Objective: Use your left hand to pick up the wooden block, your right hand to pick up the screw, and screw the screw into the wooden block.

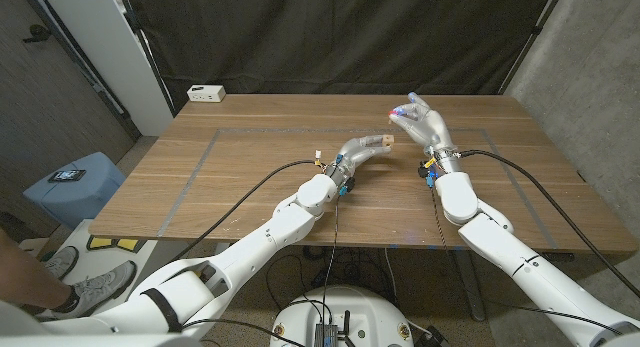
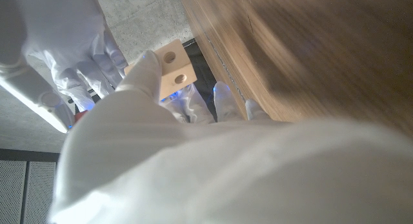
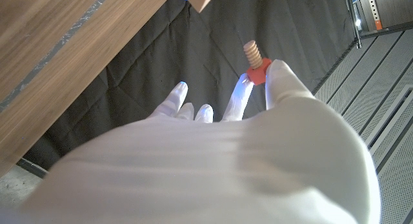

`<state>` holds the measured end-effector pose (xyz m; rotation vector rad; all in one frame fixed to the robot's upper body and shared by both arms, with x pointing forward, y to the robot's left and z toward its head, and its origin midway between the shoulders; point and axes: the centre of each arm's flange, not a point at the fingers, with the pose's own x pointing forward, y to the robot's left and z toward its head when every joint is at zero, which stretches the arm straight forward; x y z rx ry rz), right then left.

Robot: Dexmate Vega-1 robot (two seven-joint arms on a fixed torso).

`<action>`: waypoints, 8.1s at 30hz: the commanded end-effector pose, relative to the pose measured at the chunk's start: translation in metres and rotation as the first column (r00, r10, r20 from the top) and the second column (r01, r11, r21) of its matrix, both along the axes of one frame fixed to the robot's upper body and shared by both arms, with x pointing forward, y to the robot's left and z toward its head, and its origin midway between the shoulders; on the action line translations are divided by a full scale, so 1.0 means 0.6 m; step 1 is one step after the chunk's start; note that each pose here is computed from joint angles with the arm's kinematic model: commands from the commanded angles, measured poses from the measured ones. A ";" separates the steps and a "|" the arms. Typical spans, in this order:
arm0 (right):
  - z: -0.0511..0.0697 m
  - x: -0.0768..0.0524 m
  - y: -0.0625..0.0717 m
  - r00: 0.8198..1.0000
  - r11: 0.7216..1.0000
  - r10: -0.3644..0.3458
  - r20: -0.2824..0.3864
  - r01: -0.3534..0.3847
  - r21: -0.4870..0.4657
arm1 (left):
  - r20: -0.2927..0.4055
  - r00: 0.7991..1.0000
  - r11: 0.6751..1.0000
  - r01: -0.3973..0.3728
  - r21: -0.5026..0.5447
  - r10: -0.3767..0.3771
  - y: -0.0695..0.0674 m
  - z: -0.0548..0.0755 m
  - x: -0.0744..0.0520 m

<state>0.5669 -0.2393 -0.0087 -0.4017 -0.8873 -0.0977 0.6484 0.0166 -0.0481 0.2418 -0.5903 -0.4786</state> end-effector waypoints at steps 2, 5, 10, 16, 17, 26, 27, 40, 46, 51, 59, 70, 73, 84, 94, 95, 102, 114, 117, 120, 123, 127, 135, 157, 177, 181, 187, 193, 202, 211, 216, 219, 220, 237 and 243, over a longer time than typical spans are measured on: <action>0.000 -0.001 0.003 1.000 1.000 0.007 0.001 -0.007 -0.002 | -0.003 1.000 1.000 -0.004 -0.004 0.004 -0.001 0.000 0.001; -0.001 -0.002 0.003 1.000 1.000 0.008 0.002 -0.008 -0.001 | -0.002 1.000 1.000 -0.005 -0.003 0.005 -0.001 0.000 0.000; -0.002 -0.003 0.004 1.000 1.000 0.011 0.002 -0.011 -0.002 | -0.003 1.000 1.000 -0.006 -0.004 0.006 -0.001 -0.001 0.000; -0.004 -0.006 0.006 1.000 1.000 0.011 0.002 -0.011 -0.002 | -0.002 1.000 1.000 -0.005 -0.004 0.005 -0.003 -0.001 -0.001; -0.004 -0.006 0.006 1.000 1.000 0.010 0.002 -0.010 0.000 | -0.002 1.000 1.000 -0.005 -0.005 0.005 -0.003 -0.002 -0.001; -0.006 -0.007 0.008 1.000 1.000 0.009 0.003 -0.009 -0.007 | 0.001 1.000 1.000 -0.005 -0.005 0.005 -0.005 -0.001 -0.002; -0.006 -0.007 0.008 1.000 1.000 0.009 0.003 -0.009 -0.008 | 0.002 1.000 1.000 -0.005 -0.006 0.005 -0.005 -0.001 -0.002; -0.013 -0.006 0.011 1.000 1.000 0.006 -0.003 -0.006 -0.007 | 0.002 1.000 1.000 -0.006 -0.007 0.006 -0.005 -0.003 -0.005; -0.015 -0.005 0.014 1.000 1.000 0.004 -0.001 -0.004 -0.014 | 0.004 1.000 1.000 -0.008 -0.009 0.008 -0.004 -0.003 -0.007; -0.017 -0.005 0.014 1.000 1.000 -0.001 0.002 0.001 -0.015 | 0.006 1.000 1.000 -0.009 -0.010 0.009 -0.003 -0.003 -0.007; -0.020 -0.004 0.014 1.000 1.000 -0.005 0.002 0.005 -0.018 | 0.010 1.000 1.000 -0.010 -0.013 0.010 -0.002 -0.002 -0.009; -0.023 -0.002 0.011 1.000 1.000 -0.018 0.011 0.018 -0.022 | -0.011 1.000 1.000 0.000 -0.030 0.000 -0.003 -0.003 -0.008; -0.024 -0.002 0.011 1.000 1.000 -0.022 0.012 0.023 -0.015 | -0.016 1.000 1.000 0.003 -0.031 -0.003 -0.003 -0.004 -0.008; -0.027 0.003 0.009 1.000 1.000 -0.027 0.014 0.027 -0.009 | -0.038 0.999 0.999 0.011 -0.031 -0.012 -0.006 -0.005 -0.006; -0.029 0.011 0.008 0.999 0.999 -0.035 0.020 0.035 -0.014 | -0.047 0.999 1.000 0.014 -0.027 -0.016 -0.009 -0.002 -0.002; -0.029 0.012 0.008 0.999 0.999 -0.037 0.019 0.037 -0.011 | -0.047 0.999 1.000 0.014 -0.026 -0.016 -0.009 -0.002 -0.002; -0.034 0.015 0.004 0.999 0.999 -0.043 0.016 0.044 -0.014 | -0.052 0.999 1.000 0.014 -0.025 -0.015 -0.011 -0.002 -0.001; -0.039 0.019 -0.001 0.998 0.998 -0.054 0.024 0.054 -0.025 | -0.055 0.998 1.000 0.014 -0.021 -0.015 -0.015 0.000 0.002; -0.040 0.020 -0.002 0.998 0.998 -0.055 0.024 0.056 -0.024 | -0.056 0.998 1.000 0.014 -0.021 -0.016 -0.016 -0.001 0.002; -0.040 0.021 -0.004 0.998 0.998 -0.058 0.024 0.059 -0.026 | -0.057 0.998 1.000 0.015 -0.021 -0.016 -0.018 -0.001 0.003; -0.040 0.022 -0.005 0.998 0.998 -0.058 0.026 0.059 -0.032 | -0.057 0.998 1.000 0.016 -0.020 -0.017 -0.019 0.000 0.003; -0.041 0.024 -0.007 0.998 0.998 -0.059 0.029 0.060 -0.031 | -0.055 0.998 1.000 0.015 -0.019 -0.016 -0.021 0.000 0.004; -0.043 0.025 -0.010 0.997 0.997 -0.066 0.039 0.067 -0.032 | -0.054 0.998 1.000 0.016 -0.013 -0.016 -0.022 0.003 0.004; -0.049 0.030 -0.010 0.996 0.995 -0.082 0.030 0.084 -0.061 | -0.062 0.998 1.000 0.013 -0.012 -0.014 -0.020 0.002 0.004; -0.052 0.028 -0.014 0.995 0.993 -0.093 0.029 0.095 -0.064 | -0.064 0.998 1.000 0.013 -0.010 -0.014 -0.019 -0.001 0.002; -0.053 0.026 -0.016 0.995 0.993 -0.095 0.029 0.097 -0.063 | -0.064 0.998 1.000 0.014 -0.009 -0.014 -0.019 -0.001 0.002; -0.053 0.023 -0.017 0.995 0.993 -0.094 0.031 0.095 -0.063 | -0.064 0.998 1.000 0.016 -0.008 -0.016 -0.019 -0.001 0.001; -0.052 0.020 -0.018 0.996 0.994 -0.087 0.032 0.089 -0.057 | -0.062 0.998 1.000 0.018 -0.007 -0.018 -0.020 -0.002 0.000; -0.050 0.018 -0.019 0.996 0.995 -0.077 0.032 0.079 -0.055 | -0.058 0.998 1.000 0.017 -0.005 -0.017 -0.020 -0.002 -0.002; -0.050 0.015 -0.016 0.998 0.997 -0.058 0.018 0.059 -0.046 | -0.059 0.998 1.000 0.019 -0.003 -0.019 -0.021 -0.004 -0.004; -0.052 0.016 -0.016 0.998 0.998 -0.055 0.011 0.055 -0.040 | -0.060 0.998 1.000 0.020 -0.003 -0.020 -0.021 -0.005 -0.005; -0.053 0.016 -0.016 0.999 0.998 -0.053 0.010 0.053 -0.043 | -0.059 0.998 1.000 0.020 -0.001 -0.020 -0.021 -0.006 -0.006; -0.054 0.017 -0.016 0.999 0.998 -0.051 0.010 0.051 -0.044 | -0.059 0.998 1.000 0.020 -0.001 -0.020 -0.021 -0.006 -0.006; -0.053 0.010 -0.018 0.999 0.999 -0.049 0.012 0.049 -0.021 | -0.058 0.998 1.000 0.024 0.005 -0.023 -0.022 -0.009 -0.010; -0.053 0.007 -0.019 0.999 0.999 -0.048 0.010 0.048 -0.011 | -0.059 0.998 1.000 0.025 0.009 -0.025 -0.023 -0.011 -0.011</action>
